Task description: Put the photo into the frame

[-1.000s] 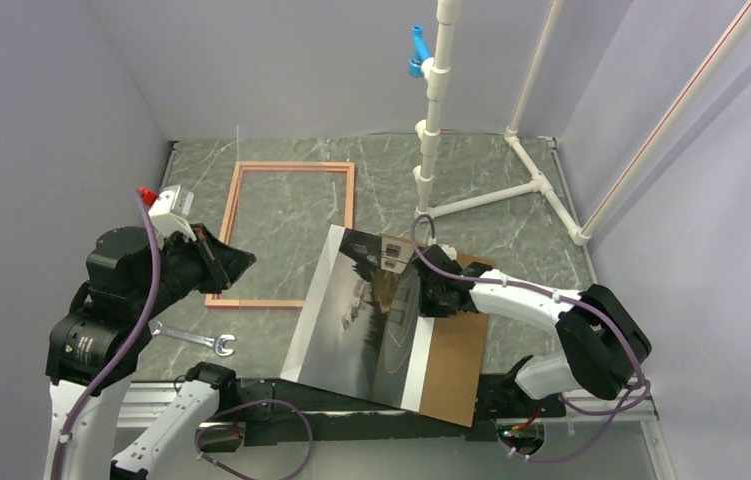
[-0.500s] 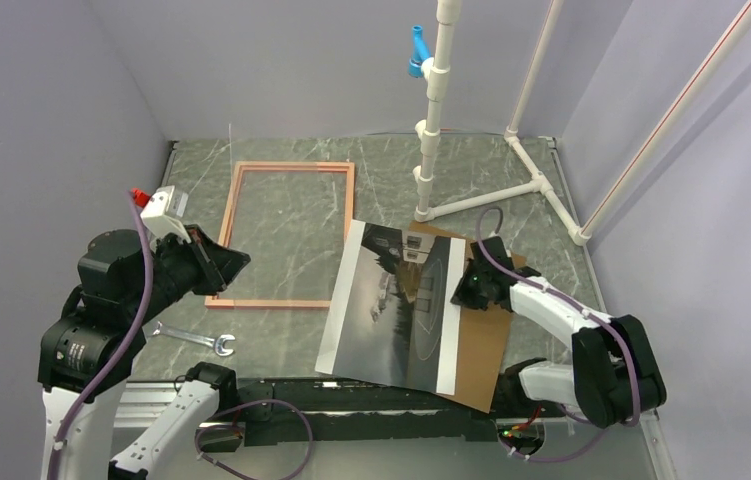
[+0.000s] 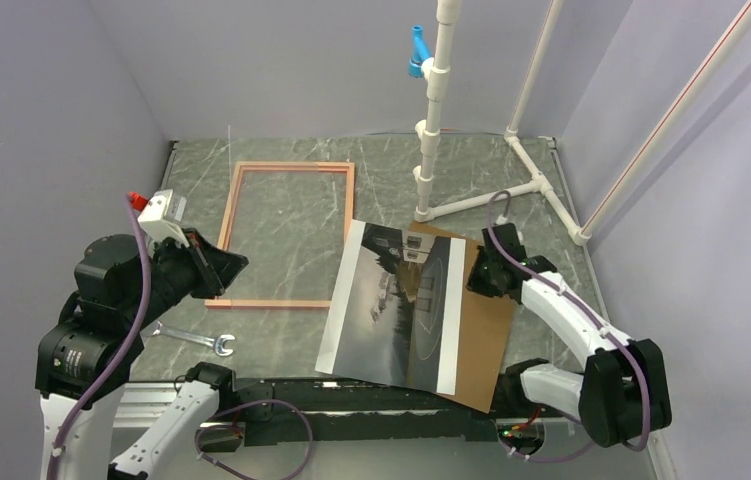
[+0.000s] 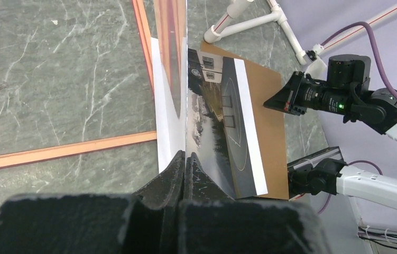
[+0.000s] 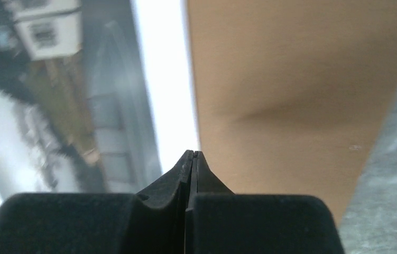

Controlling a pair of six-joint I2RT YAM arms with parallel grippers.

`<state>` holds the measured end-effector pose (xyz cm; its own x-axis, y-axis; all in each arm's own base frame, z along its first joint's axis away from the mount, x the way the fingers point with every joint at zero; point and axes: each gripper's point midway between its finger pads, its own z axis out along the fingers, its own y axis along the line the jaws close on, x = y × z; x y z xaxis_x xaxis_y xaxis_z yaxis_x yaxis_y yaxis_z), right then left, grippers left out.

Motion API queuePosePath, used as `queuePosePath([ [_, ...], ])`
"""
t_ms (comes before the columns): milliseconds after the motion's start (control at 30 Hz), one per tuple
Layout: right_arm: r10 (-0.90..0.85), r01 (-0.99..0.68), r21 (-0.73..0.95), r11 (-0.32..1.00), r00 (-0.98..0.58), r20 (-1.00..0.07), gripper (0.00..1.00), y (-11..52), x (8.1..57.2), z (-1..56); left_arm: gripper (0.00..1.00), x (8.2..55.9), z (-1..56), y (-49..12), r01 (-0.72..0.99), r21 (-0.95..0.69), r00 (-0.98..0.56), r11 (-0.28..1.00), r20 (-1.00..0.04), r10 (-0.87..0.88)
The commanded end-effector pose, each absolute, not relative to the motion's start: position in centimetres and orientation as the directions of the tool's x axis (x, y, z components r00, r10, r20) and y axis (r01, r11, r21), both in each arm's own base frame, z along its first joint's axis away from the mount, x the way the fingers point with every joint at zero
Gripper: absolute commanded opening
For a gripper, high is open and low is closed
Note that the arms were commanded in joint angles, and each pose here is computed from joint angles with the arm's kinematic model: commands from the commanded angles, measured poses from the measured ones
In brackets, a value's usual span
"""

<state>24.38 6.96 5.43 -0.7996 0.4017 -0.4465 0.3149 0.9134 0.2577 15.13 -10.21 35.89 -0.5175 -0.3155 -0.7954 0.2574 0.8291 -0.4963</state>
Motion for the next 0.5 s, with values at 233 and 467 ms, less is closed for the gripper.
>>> queuePosePath([
  [233,-0.037,-0.162,0.253,0.954,-0.899,-0.436,0.00,23.7,21.6,7.9,0.00,15.1,37.7,-8.8,0.235,-0.460,-0.433,0.856,-0.838,-0.331],
  [467,-0.180,-0.387,0.367,0.846,-0.855,-0.487,0.00,36.8,21.8,10.8,0.00,13.8,40.0,-5.8,0.145,-0.382,-0.374,0.913,-0.875,-0.307],
])
